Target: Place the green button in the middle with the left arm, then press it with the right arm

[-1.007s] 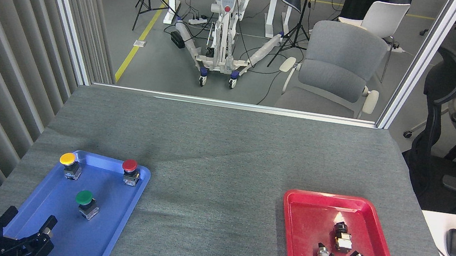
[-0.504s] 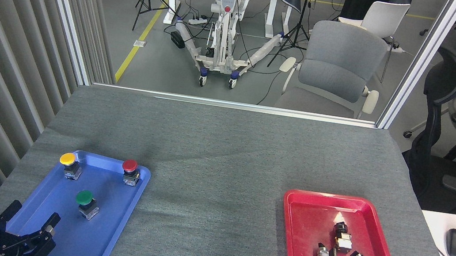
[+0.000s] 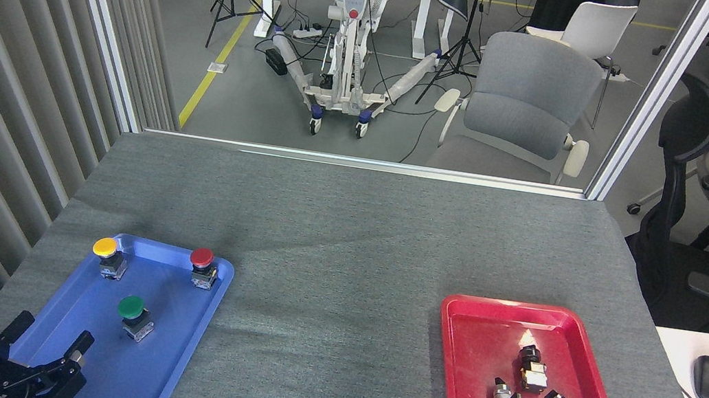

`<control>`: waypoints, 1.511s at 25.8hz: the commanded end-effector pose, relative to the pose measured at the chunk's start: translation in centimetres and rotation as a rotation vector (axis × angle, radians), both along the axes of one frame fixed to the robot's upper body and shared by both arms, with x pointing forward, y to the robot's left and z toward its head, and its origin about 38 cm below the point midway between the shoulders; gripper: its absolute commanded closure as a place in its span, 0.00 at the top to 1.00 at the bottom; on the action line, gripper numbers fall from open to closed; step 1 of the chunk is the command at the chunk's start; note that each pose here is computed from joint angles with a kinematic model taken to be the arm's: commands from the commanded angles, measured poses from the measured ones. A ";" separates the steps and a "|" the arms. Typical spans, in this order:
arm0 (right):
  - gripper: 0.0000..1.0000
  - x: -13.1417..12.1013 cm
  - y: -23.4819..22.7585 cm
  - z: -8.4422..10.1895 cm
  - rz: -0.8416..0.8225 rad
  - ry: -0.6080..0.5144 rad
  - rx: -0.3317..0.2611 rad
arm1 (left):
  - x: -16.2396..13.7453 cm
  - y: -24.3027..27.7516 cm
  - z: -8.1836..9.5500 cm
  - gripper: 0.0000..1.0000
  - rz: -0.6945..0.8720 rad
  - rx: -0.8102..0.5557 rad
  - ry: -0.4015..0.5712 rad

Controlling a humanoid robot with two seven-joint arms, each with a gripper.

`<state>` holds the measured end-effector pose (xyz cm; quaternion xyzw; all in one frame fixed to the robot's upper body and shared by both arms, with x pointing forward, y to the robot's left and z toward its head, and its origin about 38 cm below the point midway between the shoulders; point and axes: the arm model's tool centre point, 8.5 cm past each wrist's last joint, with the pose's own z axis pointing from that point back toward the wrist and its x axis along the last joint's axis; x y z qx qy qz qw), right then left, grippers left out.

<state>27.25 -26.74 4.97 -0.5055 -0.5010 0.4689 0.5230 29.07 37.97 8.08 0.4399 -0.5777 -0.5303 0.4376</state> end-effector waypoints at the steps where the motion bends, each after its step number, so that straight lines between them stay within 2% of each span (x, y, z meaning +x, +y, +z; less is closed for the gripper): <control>1: 1.00 -0.2 -0.2 -0.1 0.001 0.005 -0.002 | 0.1 0.1 0.2 0.99 0.002 0.000 -0.009; 10: 1.00 -0.2 -0.2 -0.1 0.001 0.005 -0.006 | -0.5 0.0 -0.4 0.99 -0.001 -0.004 0.007; 21: 1.00 -0.1 0.0 0.0 0.004 0.000 -0.004 | 0.1 0.1 0.1 0.99 0.005 -0.003 -0.010; 26: 1.00 0.0 0.2 0.2 0.010 -0.005 -0.003 | 0.0 0.8 -1.2 0.99 0.028 0.007 0.029; 30: 1.00 0.0 0.2 0.2 0.010 -0.005 -0.002 | 0.7 0.7 -0.8 0.99 0.015 0.000 0.014; 33: 1.00 0.0 0.2 0.2 0.009 -0.006 -0.011 | 0.7 1.5 -1.7 0.99 0.032 -0.005 0.037; 39: 1.00 0.0 0.2 0.2 0.006 -0.006 -0.013 | 0.6 1.7 -2.1 0.99 0.020 0.007 0.056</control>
